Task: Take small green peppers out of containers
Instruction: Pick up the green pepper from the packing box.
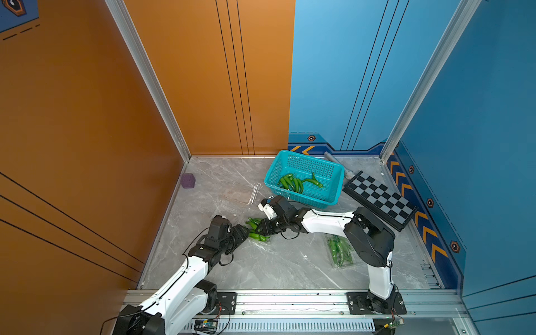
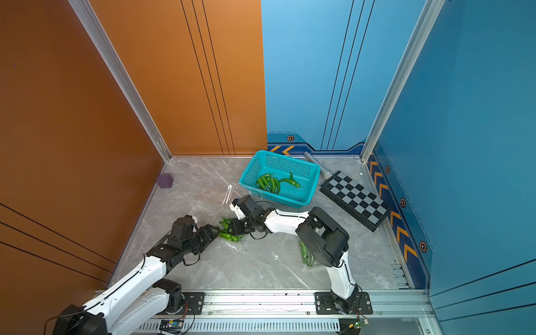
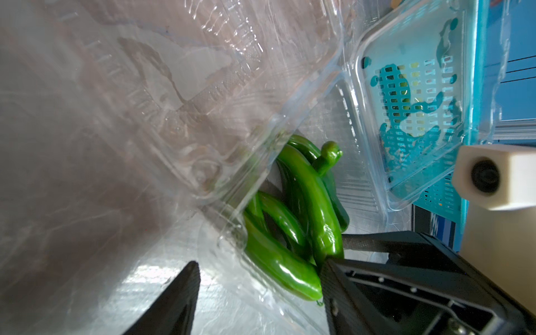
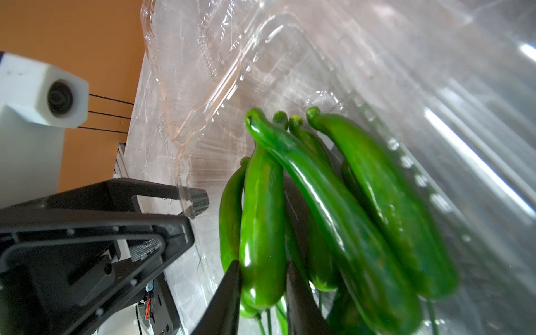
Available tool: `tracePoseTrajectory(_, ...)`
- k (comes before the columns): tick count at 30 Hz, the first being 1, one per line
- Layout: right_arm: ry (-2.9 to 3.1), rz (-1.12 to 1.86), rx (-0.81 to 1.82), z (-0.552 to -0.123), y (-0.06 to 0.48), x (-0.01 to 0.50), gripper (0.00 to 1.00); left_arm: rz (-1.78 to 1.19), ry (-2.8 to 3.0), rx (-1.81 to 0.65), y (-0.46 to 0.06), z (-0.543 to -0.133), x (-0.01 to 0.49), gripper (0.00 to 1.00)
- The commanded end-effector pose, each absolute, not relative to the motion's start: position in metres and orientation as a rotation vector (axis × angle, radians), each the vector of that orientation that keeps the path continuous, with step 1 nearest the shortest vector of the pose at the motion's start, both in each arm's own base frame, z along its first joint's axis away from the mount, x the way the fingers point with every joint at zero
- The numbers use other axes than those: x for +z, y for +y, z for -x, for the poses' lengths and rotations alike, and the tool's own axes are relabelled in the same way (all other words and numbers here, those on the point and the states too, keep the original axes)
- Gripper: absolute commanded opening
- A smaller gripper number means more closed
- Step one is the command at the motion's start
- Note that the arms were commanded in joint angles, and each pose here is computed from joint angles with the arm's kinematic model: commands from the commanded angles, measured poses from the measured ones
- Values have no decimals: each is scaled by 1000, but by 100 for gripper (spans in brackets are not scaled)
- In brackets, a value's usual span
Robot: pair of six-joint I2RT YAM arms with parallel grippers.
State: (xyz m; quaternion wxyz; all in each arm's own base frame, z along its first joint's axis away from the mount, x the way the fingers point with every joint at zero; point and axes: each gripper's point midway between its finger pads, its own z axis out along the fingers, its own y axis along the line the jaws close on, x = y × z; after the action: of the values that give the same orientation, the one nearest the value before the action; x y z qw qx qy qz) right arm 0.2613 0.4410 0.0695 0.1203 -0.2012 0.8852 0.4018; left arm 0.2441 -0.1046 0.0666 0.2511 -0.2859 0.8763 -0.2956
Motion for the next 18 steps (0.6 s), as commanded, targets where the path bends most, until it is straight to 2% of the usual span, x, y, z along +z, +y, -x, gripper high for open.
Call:
tracePoseTrajectory(1, 2573, 584, 1207, -266, 448, 70, 28, 757, 2398, -812, -105, -243, 64, 68)
tracePoseTrajectory(8, 2551, 595, 1201, -268, 445, 80, 11, 762, 2397, -810, -104, -243, 64, 68)
tracePoseTrajectory(18, 2479, 622, 1203, -269, 435, 123, 10, 767, 2395, -803, -102, -242, 66, 68)
